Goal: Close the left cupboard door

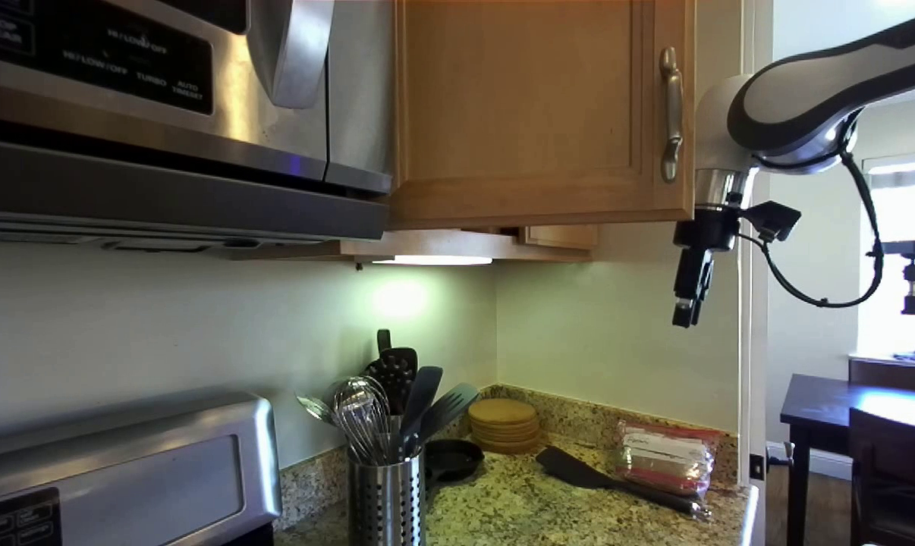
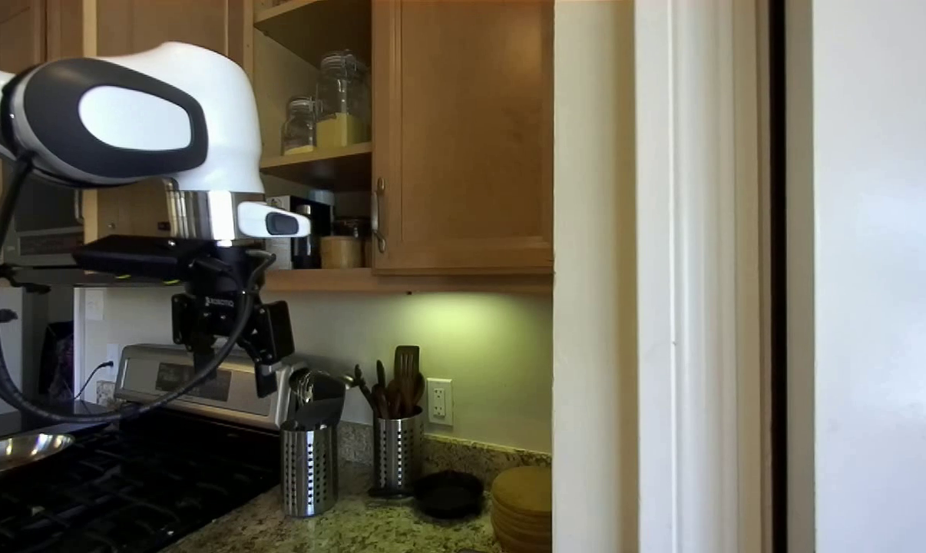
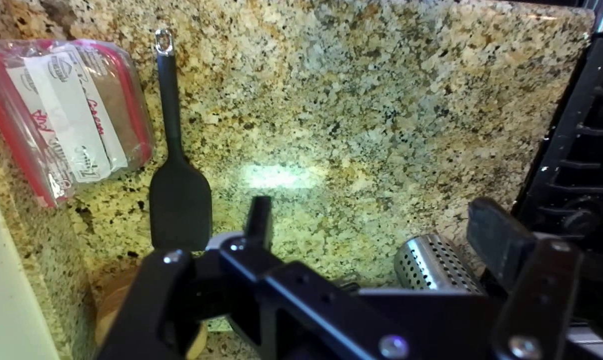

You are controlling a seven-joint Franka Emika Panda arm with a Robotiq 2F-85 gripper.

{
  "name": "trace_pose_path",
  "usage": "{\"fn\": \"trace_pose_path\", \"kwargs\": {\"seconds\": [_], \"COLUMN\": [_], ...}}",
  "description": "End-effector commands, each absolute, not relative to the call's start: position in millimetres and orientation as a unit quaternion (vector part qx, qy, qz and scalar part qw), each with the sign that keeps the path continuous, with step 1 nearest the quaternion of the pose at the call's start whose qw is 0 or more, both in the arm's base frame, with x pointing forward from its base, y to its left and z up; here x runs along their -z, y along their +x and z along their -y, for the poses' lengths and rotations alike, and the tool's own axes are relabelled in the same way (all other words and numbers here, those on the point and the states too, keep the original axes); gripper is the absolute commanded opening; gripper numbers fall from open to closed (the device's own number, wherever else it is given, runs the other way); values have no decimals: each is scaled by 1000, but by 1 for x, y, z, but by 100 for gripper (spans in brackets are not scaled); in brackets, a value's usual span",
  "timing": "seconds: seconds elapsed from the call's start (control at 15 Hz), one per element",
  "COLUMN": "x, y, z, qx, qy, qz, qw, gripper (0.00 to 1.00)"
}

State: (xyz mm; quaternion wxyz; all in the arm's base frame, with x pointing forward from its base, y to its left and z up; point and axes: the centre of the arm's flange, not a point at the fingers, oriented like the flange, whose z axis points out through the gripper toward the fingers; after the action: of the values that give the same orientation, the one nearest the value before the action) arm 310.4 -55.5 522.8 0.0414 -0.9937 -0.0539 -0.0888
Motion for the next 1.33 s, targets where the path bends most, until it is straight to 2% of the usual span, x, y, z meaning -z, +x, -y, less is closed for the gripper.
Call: {"fn": "trace_pose_path", "kwargs": {"seconds": [0.0,1.27], "x": [-548,-649], "y": [286,264], "z": [36,-29], "qx": [98,158], "qy": [-989,-959], "qz": [91,229], "qw": [56,61], "gripper": [100,100]}}
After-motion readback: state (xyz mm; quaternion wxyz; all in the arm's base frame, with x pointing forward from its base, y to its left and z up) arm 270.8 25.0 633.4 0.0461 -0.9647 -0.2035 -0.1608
